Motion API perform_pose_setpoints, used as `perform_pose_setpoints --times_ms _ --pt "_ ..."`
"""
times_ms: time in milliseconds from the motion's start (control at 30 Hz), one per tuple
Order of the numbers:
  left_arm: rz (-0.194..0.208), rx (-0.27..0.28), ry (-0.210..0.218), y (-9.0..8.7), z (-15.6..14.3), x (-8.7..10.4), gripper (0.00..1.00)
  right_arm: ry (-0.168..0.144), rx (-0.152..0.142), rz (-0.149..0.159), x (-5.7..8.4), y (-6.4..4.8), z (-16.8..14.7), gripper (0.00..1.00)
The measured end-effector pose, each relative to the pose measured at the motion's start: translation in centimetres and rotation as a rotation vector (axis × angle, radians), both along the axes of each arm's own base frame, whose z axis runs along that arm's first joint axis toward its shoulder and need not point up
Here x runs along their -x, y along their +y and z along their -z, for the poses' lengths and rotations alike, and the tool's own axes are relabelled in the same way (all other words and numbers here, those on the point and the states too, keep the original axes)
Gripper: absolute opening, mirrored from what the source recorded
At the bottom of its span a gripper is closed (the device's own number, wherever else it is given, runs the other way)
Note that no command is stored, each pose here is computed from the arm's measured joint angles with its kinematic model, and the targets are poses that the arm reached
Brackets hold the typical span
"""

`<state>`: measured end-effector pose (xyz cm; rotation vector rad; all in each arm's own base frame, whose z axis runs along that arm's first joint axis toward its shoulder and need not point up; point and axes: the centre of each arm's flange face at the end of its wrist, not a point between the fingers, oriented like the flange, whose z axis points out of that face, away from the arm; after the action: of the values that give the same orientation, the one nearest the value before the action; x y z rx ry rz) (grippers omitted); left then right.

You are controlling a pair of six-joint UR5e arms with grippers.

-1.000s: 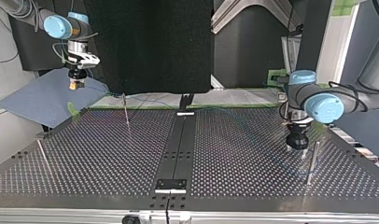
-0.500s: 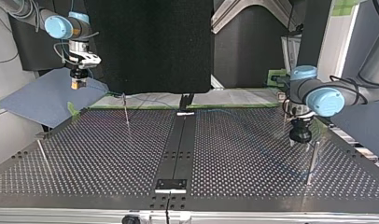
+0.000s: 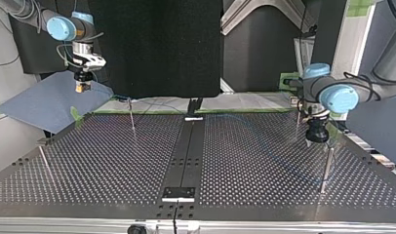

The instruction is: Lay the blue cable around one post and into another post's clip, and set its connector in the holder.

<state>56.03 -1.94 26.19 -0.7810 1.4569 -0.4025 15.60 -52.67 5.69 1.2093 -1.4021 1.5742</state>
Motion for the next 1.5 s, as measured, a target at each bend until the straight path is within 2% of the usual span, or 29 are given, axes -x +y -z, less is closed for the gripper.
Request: perform_pose_setpoints --times_ms 167,433,600,700,1000,1200,1500 --pt "0.008 -0.003 -0.012 -0.1 0.5 -0.1 1.00 -0.003 -0.001 -0.001 -0.1 0.0 0.0 0.00" --pt "0.065 0.005 -0.015 -1.2 2.1 -0.8 1.00 -0.006 -0.002 0.000 -0.1 0.0 0.1 0.00" --pt "0.074 0.017 -0.039 -1.4 2.0 -1.1 1.00 -0.006 -0.012 0.018 0.3 0.0 0.2 0.00" --pt "0.074 0.017 -0.049 -1.4 1.9 -1.2 1.00 -0.005 -0.030 0.046 0.8 0.1 0.7 0.00" --pt "0.067 0.014 -0.053 -1.2 1.9 -1.2 1.00 -0.008 -0.115 0.156 3.1 0.6 3.7 0.00" --pt "0.055 0.009 -0.058 -1.0 1.9 -1.2 1.00 -0.016 -0.144 0.242 5.4 0.6 4.4 0.00" --pt "0.053 0.002 -0.056 -1.0 1.9 -1.3 1.00 -0.035 -0.230 0.374 8.8 1.5 7.2 0.00"
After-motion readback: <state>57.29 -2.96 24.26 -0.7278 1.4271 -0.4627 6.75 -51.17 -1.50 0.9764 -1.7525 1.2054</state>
